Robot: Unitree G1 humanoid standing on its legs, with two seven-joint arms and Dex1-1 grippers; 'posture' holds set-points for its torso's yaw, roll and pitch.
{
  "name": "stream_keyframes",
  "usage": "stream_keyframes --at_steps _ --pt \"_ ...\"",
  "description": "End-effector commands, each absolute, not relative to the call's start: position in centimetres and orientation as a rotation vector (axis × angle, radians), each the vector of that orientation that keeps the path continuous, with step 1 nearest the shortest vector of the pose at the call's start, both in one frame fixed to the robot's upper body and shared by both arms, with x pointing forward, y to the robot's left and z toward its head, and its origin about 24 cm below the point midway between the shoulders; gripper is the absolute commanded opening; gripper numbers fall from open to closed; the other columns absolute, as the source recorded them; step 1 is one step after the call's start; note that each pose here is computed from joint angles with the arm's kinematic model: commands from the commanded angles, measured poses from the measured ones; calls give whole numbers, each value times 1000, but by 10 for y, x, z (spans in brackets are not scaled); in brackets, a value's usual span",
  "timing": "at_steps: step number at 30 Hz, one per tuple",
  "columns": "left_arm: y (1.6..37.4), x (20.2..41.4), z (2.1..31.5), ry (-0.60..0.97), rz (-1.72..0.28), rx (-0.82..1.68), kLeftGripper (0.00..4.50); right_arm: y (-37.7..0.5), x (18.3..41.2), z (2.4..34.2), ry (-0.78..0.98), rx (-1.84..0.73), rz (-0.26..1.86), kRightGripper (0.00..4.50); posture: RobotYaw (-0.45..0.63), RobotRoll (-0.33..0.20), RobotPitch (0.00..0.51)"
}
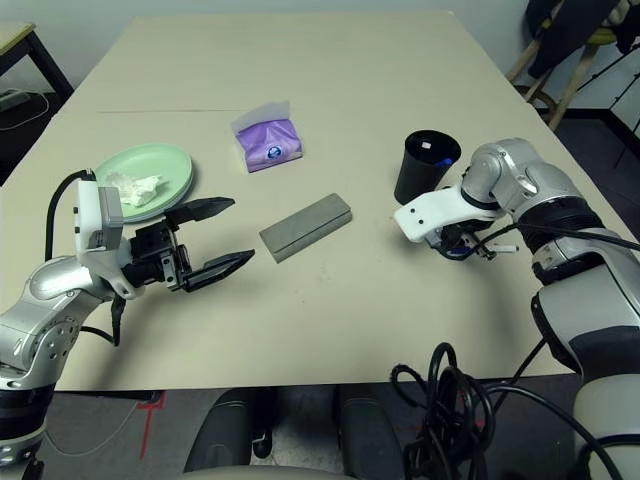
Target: Organize and tidy the items on the table.
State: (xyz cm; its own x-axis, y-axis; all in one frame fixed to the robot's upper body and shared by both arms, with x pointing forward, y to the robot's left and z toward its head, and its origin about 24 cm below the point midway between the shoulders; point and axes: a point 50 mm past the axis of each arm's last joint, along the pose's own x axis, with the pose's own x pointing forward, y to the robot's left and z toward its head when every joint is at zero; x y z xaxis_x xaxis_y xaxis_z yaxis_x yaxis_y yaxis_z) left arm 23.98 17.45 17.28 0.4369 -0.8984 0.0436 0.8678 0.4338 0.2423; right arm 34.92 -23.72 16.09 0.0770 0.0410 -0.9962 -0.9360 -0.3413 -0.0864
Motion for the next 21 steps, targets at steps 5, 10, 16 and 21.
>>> stream_keyframes --at_steps 5,10,16,21 --pt "173 237 174 -187 -1124 207 4500 -223 345 168 828 -1350 1443 30 52 0 134" --pt "172 238 173 -189 -1127 205 4500 -206 340 177 720 -1235 1469 30 52 0 134" --pt "171 239 172 -190 -1132 203 4500 -179 337 196 587 -1015 1496 30 52 0 134" --pt "170 239 173 -189 -1135 203 4500 -155 337 216 434 -809 1499 30 34 0 133"
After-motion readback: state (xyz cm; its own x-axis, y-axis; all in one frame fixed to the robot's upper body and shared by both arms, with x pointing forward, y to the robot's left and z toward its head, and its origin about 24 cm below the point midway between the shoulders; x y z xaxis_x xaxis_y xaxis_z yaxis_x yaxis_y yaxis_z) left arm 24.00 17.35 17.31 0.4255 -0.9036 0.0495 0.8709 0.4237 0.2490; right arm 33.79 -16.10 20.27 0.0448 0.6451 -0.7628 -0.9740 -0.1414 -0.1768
